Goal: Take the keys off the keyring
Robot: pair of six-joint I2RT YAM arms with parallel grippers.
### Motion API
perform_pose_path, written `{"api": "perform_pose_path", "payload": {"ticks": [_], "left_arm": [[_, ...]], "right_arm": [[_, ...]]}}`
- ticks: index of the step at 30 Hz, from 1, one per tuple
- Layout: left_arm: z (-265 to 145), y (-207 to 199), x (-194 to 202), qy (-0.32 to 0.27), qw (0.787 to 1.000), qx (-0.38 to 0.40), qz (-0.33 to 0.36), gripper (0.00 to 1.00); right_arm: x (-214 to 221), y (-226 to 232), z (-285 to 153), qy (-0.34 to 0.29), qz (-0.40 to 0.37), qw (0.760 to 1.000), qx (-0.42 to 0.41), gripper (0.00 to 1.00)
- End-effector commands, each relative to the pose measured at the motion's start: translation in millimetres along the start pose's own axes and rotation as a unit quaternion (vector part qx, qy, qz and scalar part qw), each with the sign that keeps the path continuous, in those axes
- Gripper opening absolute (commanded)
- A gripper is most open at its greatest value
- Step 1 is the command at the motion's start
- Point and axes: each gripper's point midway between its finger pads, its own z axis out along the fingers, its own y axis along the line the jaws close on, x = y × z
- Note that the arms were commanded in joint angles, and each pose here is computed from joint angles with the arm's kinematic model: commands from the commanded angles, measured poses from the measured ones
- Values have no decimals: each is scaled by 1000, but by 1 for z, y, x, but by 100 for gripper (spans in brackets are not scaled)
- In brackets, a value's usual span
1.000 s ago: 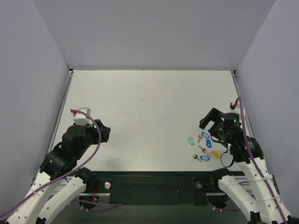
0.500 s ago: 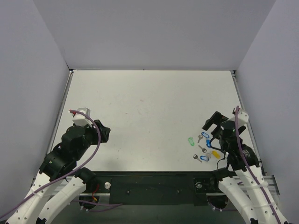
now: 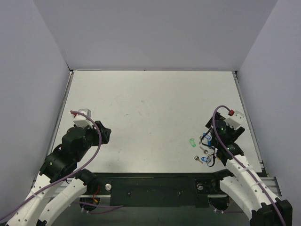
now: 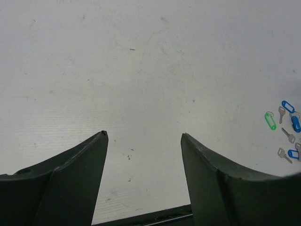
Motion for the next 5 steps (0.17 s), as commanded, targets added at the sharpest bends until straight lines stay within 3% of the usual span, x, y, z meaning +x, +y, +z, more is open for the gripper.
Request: {"api": "perform_pose_path", "payload": {"ticks": [1, 5], "left_arm": [[1, -7, -13, -25, 1000, 16, -2, 73], [2, -7, -14, -25, 1000, 18, -3, 73]], "right_arm": [[-10, -9, 16, -41, -16, 997, 55, 100], [-8, -22, 23, -39, -37, 992, 111, 100]]}}
